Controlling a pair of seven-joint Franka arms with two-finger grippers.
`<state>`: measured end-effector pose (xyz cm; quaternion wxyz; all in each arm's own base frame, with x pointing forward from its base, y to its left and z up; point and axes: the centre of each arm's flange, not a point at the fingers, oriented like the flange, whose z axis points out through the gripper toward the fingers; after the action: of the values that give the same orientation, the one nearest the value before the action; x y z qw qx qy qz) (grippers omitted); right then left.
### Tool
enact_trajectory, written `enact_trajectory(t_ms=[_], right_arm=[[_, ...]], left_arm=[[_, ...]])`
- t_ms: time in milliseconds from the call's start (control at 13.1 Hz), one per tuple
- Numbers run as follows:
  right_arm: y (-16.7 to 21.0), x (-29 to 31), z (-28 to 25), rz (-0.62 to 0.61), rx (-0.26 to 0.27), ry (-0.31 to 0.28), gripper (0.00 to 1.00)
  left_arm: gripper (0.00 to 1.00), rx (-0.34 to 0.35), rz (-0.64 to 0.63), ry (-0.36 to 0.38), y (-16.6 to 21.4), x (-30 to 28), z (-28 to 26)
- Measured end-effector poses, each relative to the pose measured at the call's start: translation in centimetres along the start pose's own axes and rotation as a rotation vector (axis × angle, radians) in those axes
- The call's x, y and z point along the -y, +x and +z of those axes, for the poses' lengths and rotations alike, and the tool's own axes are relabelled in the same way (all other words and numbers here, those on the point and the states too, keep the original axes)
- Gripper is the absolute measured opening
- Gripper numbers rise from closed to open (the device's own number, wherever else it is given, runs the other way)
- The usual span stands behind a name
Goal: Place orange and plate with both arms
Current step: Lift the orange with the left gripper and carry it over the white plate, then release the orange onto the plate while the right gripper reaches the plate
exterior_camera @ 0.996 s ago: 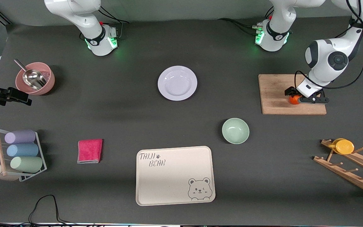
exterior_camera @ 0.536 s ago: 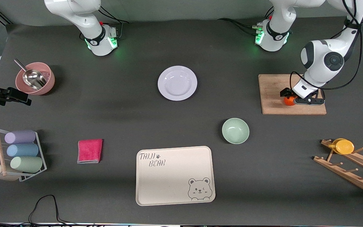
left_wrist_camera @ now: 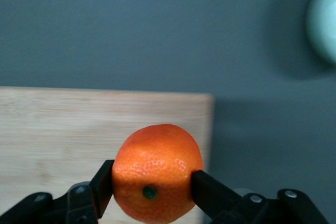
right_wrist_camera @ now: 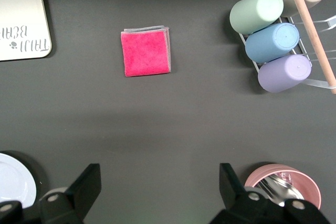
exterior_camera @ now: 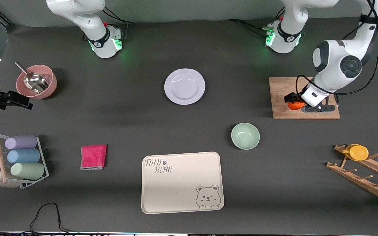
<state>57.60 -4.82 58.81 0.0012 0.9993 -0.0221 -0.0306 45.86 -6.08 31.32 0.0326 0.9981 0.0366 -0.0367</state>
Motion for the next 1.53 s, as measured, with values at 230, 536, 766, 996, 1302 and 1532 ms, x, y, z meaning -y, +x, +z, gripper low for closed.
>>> enact_trajectory(t_ms=[230,536,766,996,1302,1532], right_arm=[[0.0,0.0,0.3,0.000,0.007,0.000,1.00],[0.0,0.0,0.5,0.000,0.010,0.000,1.00],[0.0,0.0,0.6,0.000,0.011,0.001,1.00],[-0.2,0.1,1.3,-0.001,0.021,0.002,1.00],[-4.1,0.8,2.6,-0.015,-0.008,0.022,1.00],[-7.5,4.6,2.8,-0.010,-0.015,0.050,1.00]], left_arm=[[0.68,0.003,-0.087,0.002,0.3,-7.6,-4.7],[0.68,-0.021,-0.183,0.003,-2.7,-17.9,-6.7],[0.68,-0.012,-0.226,0.005,-6.5,-25.4,-5.8],[0.68,0.011,-0.253,-0.003,-10.2,-33.9,-4.2],[0.68,-0.023,-0.246,-0.026,-14.3,-43.4,2.6],[0.68,-0.001,-0.203,-0.016,-17.4,-46.1,9.9]])
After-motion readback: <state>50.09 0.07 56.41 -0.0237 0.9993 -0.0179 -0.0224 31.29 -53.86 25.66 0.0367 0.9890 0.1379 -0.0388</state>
